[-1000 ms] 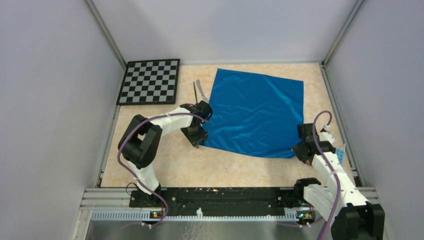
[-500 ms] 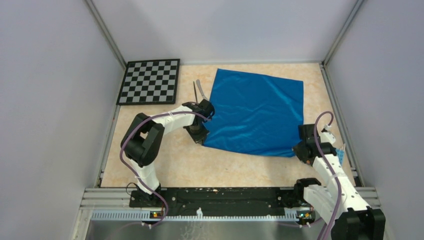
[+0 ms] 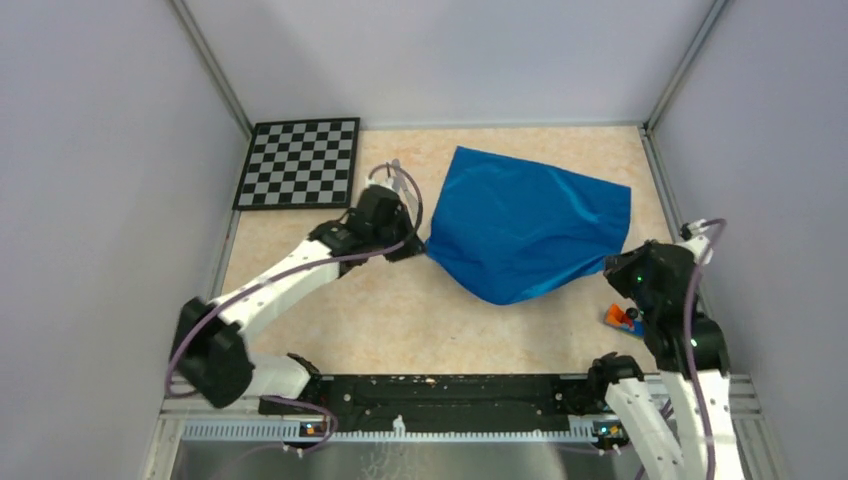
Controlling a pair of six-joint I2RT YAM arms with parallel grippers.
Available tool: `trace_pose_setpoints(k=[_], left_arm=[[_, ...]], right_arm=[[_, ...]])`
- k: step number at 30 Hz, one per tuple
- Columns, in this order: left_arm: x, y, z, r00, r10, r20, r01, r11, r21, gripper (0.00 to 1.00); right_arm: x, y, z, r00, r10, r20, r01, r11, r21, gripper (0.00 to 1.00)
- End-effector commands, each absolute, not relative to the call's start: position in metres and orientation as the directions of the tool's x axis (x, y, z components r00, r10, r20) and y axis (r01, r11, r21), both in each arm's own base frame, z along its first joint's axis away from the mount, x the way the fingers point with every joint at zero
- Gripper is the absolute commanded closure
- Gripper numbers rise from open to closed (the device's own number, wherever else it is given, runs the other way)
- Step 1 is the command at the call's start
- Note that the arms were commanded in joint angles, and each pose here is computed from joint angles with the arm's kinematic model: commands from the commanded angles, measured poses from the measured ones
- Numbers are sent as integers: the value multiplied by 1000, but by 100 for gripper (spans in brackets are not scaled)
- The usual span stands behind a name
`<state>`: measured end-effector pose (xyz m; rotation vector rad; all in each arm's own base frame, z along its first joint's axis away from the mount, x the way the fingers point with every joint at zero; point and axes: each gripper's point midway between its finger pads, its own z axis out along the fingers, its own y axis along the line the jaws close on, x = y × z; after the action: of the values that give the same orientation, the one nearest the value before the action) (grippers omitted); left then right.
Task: Fold the napkin into a case and place the utensils inside
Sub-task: Pick up the flattened napkin from the center of the board, then fold and flatten the napkin at the center of the board.
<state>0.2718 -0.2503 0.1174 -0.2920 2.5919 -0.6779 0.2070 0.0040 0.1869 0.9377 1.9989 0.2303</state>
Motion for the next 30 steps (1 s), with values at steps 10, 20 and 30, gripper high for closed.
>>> trace_pose_setpoints(k=[10,20,30], left_arm=[[152,-226,514,-203,-400,-894,867,351,-354,100],[218,-211,520,-138,-495,-858,696,568,-439,100],[408,-268,399,-289,-319,-903,469,775,-424,100]], right_arm=[[77,65,475,118,512,-851,-414,804,427,100],[128,19,472,174,622,-764,-127,783,609,100],[301,-23,355,45,459,-887,334,830,447,100]])
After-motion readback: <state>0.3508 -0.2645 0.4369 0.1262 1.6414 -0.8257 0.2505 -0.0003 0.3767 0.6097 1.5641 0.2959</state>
